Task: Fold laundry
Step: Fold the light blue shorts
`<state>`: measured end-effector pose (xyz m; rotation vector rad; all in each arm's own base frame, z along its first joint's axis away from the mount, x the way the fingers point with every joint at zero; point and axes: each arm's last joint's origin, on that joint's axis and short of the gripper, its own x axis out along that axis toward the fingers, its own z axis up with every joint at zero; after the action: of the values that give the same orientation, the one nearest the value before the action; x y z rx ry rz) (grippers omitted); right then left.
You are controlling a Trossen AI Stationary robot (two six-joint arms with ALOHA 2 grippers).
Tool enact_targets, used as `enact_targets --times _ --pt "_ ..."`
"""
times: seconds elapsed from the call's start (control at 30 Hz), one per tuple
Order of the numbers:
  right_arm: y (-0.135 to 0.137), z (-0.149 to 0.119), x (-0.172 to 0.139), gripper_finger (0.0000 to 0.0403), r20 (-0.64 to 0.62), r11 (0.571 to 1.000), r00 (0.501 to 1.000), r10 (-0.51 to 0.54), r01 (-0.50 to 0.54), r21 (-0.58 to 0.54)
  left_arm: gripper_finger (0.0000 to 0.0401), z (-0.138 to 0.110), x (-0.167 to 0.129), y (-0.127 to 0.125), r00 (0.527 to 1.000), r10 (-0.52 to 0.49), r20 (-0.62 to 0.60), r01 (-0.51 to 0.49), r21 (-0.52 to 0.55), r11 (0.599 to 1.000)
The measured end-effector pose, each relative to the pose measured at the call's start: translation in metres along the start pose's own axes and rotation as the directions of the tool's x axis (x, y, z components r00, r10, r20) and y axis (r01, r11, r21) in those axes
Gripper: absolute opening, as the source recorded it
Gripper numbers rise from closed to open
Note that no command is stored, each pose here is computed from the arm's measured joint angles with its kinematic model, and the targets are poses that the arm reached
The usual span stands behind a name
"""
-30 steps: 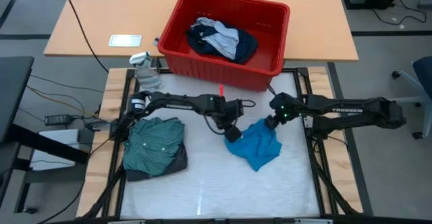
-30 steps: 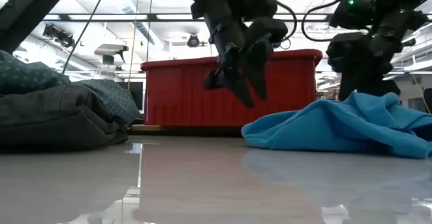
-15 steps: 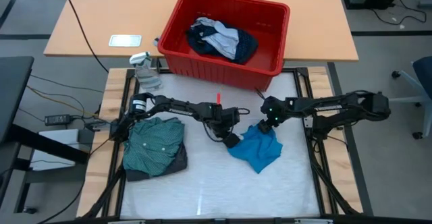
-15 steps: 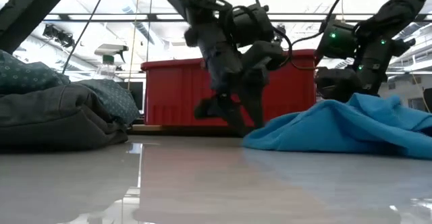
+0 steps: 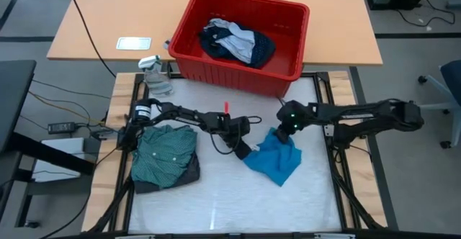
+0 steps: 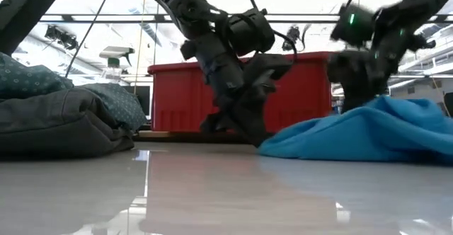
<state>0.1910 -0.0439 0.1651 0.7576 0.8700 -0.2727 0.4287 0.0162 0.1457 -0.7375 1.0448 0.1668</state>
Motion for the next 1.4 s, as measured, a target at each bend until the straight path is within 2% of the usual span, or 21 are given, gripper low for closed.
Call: enact_targets --times 0.07,0.13,0.3,0.37,0.43,0.5,0.53,0.6,0.67,0.73,0.83,0.93,1.03,1.1,1.17,1.3,1.4 --pt "0.016 0.008 -0.017 0.0018 0.109 0.994 0.994 0.031 -0.020 -0.103 0.0008 0.004 -0.020 -0.004 0.999 0.012 0.038 -0.013 0.021 1.000" --pt "0.032 0.015 -0.038 0.0018 0.235 0.979 0.971 0.049 0.000 -0.205 0.0004 0.008 -0.053 -0.011 0.995 0.024 0.100 -0.030 0.052 0.998" --pt "0.073 0.031 -0.099 0.0018 0.511 0.889 0.850 0.126 0.132 -0.439 0.0002 0.002 -0.149 -0.027 0.960 0.089 0.267 -0.121 0.106 0.987" --pt "0.089 0.035 -0.121 0.0018 0.568 0.837 0.803 0.180 0.178 -0.517 0.0002 -0.006 -0.190 -0.033 0.929 0.086 0.361 -0.136 0.114 0.984" --pt "0.099 0.037 -0.136 0.0018 0.590 0.798 0.778 0.217 0.206 -0.566 0.0002 -0.013 -0.227 -0.038 0.891 0.052 0.451 -0.118 0.119 0.986" --pt "0.107 0.037 -0.140 0.0018 0.576 0.778 0.779 0.247 0.196 -0.597 0.0001 -0.022 -0.248 -0.043 0.871 0.017 0.492 -0.095 0.134 0.986" --pt "0.109 0.036 -0.137 0.0018 0.552 0.770 0.795 0.251 0.181 -0.611 0.0001 -0.025 -0.253 -0.045 0.867 0.002 0.498 -0.085 0.144 0.986" --pt "0.110 0.030 -0.124 0.0018 0.468 0.772 0.844 0.261 0.108 -0.626 0.0001 -0.033 -0.251 -0.054 0.878 -0.023 0.479 -0.071 0.177 0.982" --pt "0.108 0.019 -0.104 0.0018 0.355 0.799 0.900 0.252 0.013 -0.601 0.0001 -0.042 -0.240 -0.063 0.905 -0.029 0.425 -0.068 0.211 0.975" --pt "0.108 0.005 -0.082 0.0018 0.248 0.825 0.933 0.260 -0.081 -0.560 0.0001 -0.049 -0.223 -0.071 0.932 -0.017 0.362 -0.077 0.243 0.967" --pt "0.109 -0.020 -0.055 0.0018 0.136 0.835 0.953 0.272 -0.163 -0.526 0.0001 -0.062 -0.195 -0.076 0.968 0.055 0.245 -0.118 0.250 0.961" --pt "0.107 -0.044 -0.033 0.0018 0.056 0.838 0.959 0.278 -0.213 -0.503 0.0002 -0.071 -0.177 -0.078 0.980 0.121 0.155 -0.160 0.265 0.951" --pt "0.102 -0.059 -0.017 0.0037 -0.026 0.869 0.956 0.293 -0.278 -0.410 0.0003 -0.075 -0.161 -0.079 0.991 0.119 0.067 -0.133 0.279 0.951" --pt "0.104 -0.058 -0.015 0.0058 -0.013 0.890 0.944 0.330 -0.316 -0.328 0.0003 -0.075 -0.158 -0.080 0.995 0.094 0.041 -0.101 0.274 0.956" --pt "0.109 -0.053 -0.019 0.0061 0.039 0.897 0.933 0.357 -0.332 -0.291 0.0003 -0.074 -0.160 -0.080 0.996 0.078 0.042 -0.086 0.270 0.959" --pt "0.119 -0.040 -0.034 0.0020 0.168 0.888 0.912 0.373 -0.298 -0.350 0.0003 -0.069 -0.164 -0.078 0.996 0.067 0.064 -0.081 0.243 0.967" --pt "0.116 -0.033 -0.035 0.0016 0.215 0.899 0.917 0.336 -0.244 -0.365 0.0005 -0.063 -0.161 -0.076 0.988 0.097 0.123 -0.123 0.231 0.965"
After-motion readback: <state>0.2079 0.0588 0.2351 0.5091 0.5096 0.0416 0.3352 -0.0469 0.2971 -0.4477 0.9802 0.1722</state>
